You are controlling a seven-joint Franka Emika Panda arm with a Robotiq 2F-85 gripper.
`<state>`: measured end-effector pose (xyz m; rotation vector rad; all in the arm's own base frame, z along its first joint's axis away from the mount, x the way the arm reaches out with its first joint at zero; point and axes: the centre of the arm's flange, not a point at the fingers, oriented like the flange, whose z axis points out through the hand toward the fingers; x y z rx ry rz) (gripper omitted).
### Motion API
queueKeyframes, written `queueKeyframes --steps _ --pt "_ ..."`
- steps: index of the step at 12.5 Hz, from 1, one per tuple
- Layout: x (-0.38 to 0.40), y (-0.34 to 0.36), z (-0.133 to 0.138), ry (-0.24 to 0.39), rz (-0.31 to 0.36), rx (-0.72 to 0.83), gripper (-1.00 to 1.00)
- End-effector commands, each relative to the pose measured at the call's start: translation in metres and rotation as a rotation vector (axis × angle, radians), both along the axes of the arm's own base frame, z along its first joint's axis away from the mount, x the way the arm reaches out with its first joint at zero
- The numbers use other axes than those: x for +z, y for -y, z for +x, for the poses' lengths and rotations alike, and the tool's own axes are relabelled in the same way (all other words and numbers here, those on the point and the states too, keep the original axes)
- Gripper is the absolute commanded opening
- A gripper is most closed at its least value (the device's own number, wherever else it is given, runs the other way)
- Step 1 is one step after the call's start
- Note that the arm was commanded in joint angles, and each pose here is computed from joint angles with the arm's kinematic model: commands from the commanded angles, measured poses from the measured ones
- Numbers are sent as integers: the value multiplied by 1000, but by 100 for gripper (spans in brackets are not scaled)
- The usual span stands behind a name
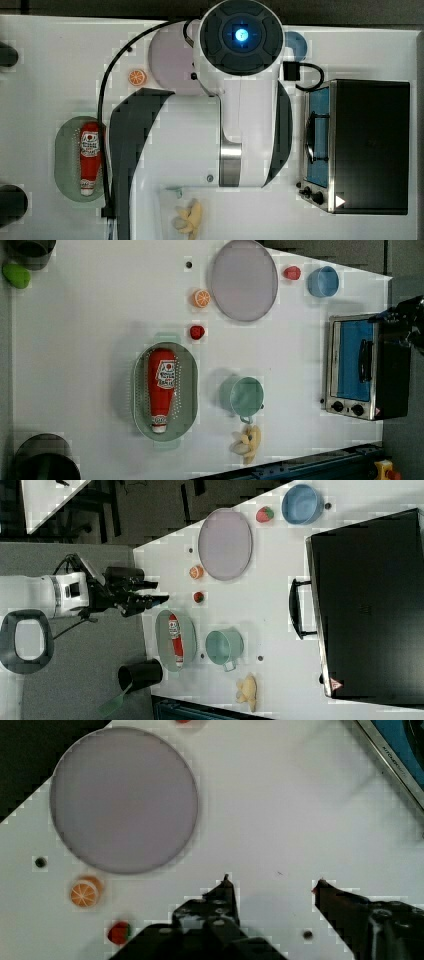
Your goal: Pick ketchup from strainer and place it on the table
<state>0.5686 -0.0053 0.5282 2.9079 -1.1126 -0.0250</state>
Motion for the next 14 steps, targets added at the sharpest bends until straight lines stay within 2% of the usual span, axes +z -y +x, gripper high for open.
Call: queueKeyframes --steps 1,3,8,14 --pt "76 0 -63 26 17 -91 59" --pt "74 -13 -62 23 15 -67 100" --pt "55 -110 -59 6 -1 112 100" --pt "7 -262 -87 -33 0 390 100"
